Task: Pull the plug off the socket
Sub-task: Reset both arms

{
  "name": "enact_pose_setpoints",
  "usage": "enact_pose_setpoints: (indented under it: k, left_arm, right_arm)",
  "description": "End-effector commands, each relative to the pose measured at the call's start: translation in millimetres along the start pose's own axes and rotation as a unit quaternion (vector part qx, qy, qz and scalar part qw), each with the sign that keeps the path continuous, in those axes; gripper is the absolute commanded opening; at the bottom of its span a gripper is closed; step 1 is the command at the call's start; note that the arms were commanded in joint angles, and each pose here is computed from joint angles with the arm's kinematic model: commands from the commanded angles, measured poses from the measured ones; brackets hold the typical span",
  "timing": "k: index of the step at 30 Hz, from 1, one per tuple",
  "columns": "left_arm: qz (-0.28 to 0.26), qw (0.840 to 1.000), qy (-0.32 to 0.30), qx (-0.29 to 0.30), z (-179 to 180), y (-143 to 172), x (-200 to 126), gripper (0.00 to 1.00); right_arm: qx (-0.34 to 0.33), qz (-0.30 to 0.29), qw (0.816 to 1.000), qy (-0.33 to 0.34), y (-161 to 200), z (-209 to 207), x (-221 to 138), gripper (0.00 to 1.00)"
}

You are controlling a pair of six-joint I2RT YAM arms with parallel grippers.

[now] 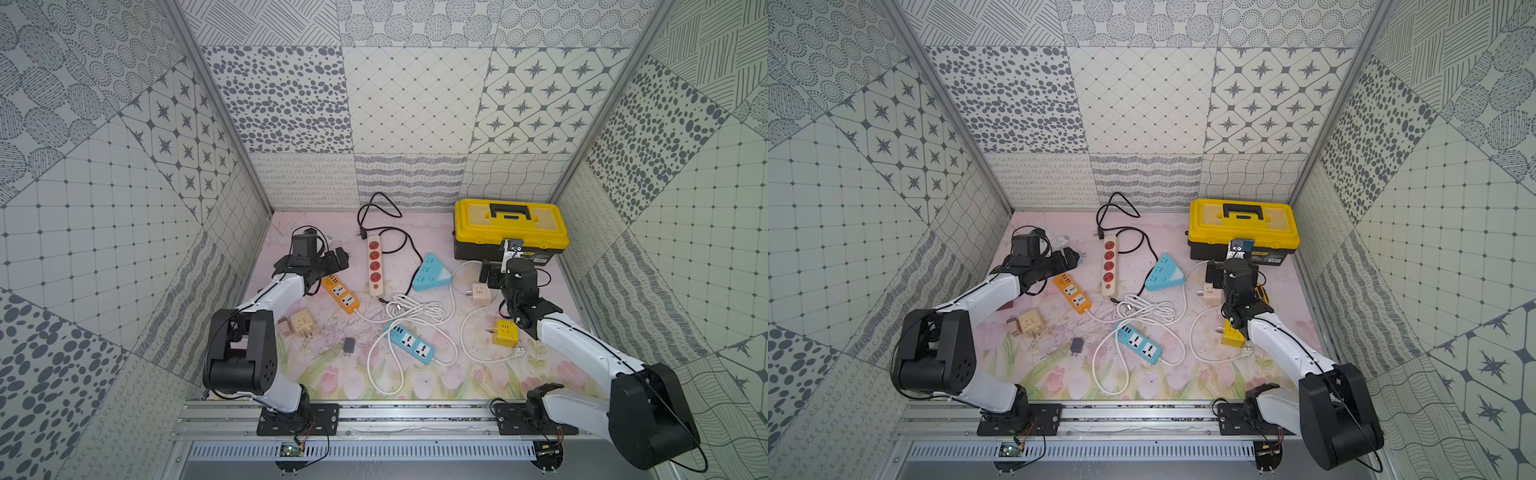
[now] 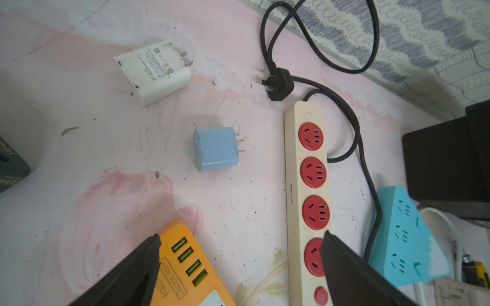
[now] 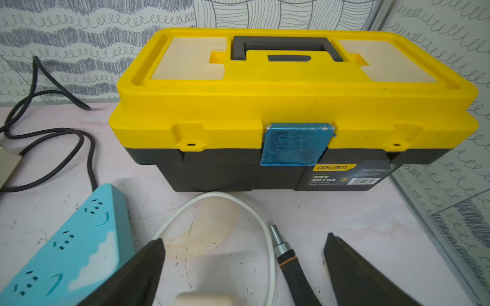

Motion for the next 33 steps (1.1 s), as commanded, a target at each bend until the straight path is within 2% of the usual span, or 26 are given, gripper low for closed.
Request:
enact_pose_setpoints:
  k: [1, 4, 7, 12, 15, 20, 22, 25, 28, 33]
  left_arm:
    - [-0.027, 0.986, -0.031, 0.161, -18, 10, 3, 0.99]
    - [-0.034, 0.981, -0.043, 0.186, -17, 25, 5, 0.99]
    - [-0.042, 0.977, -0.052, 0.203, -15, 33, 4, 0.99]
    - [-0.094, 0.968, -0.056, 0.226, -10, 53, 2, 0.99]
    - [-0.126, 0.968, -0.041, 0.212, 0, 67, 3, 0.99]
    - [-0.192, 0.962, -0.024, 0.193, 14, 91, 0, 0.99]
    - [-0.173, 0.966, -0.019, 0.19, 13, 91, 1, 0.99]
    - [-0.176, 0.964, -0.029, 0.196, 12, 91, 2, 0.99]
    - [-0.155, 0.971, -0.073, 0.169, 18, 85, 6, 0.99]
    - [-0.162, 0.968, -0.078, 0.176, 17, 85, 7, 0.99]
  right_arm:
    - [-0.013, -0.018, 1.0, -0.013, 7, -15, 17, 1.0]
    - [-0.016, -0.012, 1.0, -0.019, 24, -29, 26, 1.0]
    - [-0.014, -0.031, 0.999, -0.036, 34, -37, 30, 1.0]
    - [-0.024, -0.043, 0.995, -0.084, 37, -39, 36, 1.0]
    - [-0.031, -0.041, 0.992, -0.113, 48, -39, 39, 1.0]
    - [-0.031, -0.04, 0.992, -0.114, 58, -41, 46, 1.0]
    - [-0.018, -0.053, 0.994, -0.097, 58, -43, 48, 1.0]
    - [0.011, -0.042, 0.998, -0.037, 51, -51, 56, 1.0]
    - [0.018, -0.041, 0.998, -0.039, 50, -54, 56, 0.99]
    - [0.017, -0.04, 0.998, -0.038, 51, -54, 56, 0.99]
Point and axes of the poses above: each gripper's point midway between its finger pads, its own x axis out along the fingers, its own z axis along the line the jaws close on, y = z × x, the point moved 10 cm from there along -x, back along the fingers, and after that the axes turned 14 degrees about x, right-handed, at the moved point
